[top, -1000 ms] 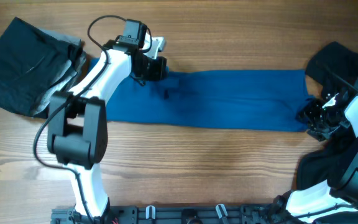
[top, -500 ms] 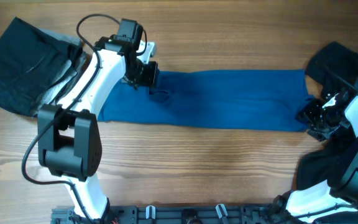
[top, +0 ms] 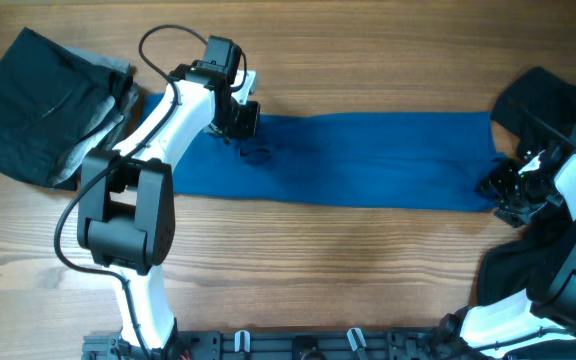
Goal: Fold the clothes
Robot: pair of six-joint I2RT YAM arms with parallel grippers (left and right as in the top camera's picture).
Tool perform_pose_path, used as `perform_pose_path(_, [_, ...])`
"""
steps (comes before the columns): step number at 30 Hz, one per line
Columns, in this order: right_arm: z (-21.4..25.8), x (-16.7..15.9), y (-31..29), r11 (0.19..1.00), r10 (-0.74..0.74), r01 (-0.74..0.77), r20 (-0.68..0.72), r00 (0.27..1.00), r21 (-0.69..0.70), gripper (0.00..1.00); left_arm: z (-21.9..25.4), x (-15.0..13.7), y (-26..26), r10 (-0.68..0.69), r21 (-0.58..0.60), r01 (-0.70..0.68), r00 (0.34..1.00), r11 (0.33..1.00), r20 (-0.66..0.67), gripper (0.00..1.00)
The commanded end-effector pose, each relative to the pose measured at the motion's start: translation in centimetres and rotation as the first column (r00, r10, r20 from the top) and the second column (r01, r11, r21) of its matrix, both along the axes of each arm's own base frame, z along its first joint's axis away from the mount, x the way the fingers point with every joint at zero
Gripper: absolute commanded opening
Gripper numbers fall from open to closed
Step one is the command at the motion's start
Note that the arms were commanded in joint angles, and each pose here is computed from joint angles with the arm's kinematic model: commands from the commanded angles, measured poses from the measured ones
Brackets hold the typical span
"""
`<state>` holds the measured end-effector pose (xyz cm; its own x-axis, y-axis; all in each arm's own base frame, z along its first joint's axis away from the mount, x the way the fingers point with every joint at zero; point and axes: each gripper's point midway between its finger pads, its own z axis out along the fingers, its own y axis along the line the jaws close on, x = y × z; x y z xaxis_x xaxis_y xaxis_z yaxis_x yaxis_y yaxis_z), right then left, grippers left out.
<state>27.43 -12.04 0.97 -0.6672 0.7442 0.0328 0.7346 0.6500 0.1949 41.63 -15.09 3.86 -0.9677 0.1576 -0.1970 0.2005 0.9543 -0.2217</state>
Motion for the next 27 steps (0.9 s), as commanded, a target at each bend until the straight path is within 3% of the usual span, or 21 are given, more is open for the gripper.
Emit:
perform_pose_path(1, [-0.1,0.2,-0.4,1.0,0.005,-0.005,-0.011,1.0,-0.014,0.63,1.5,-0.7,2.9,0.11,0.074,-0.109,0.994,0.991,-0.017,0.04])
perform_pose_path(5, [-0.1,0.2,-0.4,1.0,0.005,-0.005,-0.01,1.0,-0.014,0.63,1.3,-1.5,5.9,0.22,0.155,-0.209,0.974,0.966,-0.056,0.04])
perform_pose_path(12, [-0.1,0.2,-0.4,1.0,0.006,-0.006,-0.009,1.0,-0.015,0.63,2.7,-1.3,6.8,0.27,0.162,-0.263,0.963,0.951,-0.021,0.04])
perform_pose_path(13, [-0.1,0.3,-0.4,1.0,0.006,-0.006,-0.009,1.0,-0.015,0.63,3.0,-1.3,7.0,0.274,0.16,-0.267,0.962,0.95,-0.02,0.31])
perform_pose_path(14, [-0.1,0.3,-0.4,1.0,0.006,-0.006,-0.008,1.0,-0.015,0.63,3.1,-1.5,7.0,0.274,0.161,-0.267,0.961,0.95,-0.023,0.87])
perform_pose_path(15, [-0.1,0.3,-0.5,1.0,0.006,-0.006,-0.008,1.0,-0.015,0.63,3.0,-1.8,7.0,0.273,0.163,-0.263,0.961,0.951,-0.039,1.0])
perform_pose_path(21, [-0.1,0.3,-0.4,1.0,0.006,-0.006,-0.008,1.0,-0.015,0.63,5.5,-1.8,6.6,0.254,0.122,-0.253,0.967,0.96,0.009,0.99])
perform_pose_path(22, [-0.1,0.2,-0.4,1.0,0.006,-0.006,-0.009,1.0,-0.015,0.63,6.2,-1.7,6.2,0.25,0.092,-0.25,0.968,0.964,0.018,0.82])
perform_pose_path(23, [-0.1,0.2,-0.4,1.0,0.005,-0.006,-0.009,1.0,-0.015,0.63,6.7,-1.6,5.1,0.237,0.032,-0.237,0.971,0.971,0.014,0.31])
perform_pose_path(24, [-0.1,0.2,-0.4,1.0,0.006,-0.006,-0.009,1.0,-0.015,0.63,6.9,-1.7,4.4,0.226,-0.007,-0.226,0.974,0.974,0.003,0.04])
perform_pose_path(27, [-0.1,0.2,-0.4,1.0,0.007,-0.007,-0.01,1.0,-0.014,0.63,4.5,-2.3,3.4,0.172,-0.006,-0.173,0.984,0.985,-0.033,0.04])
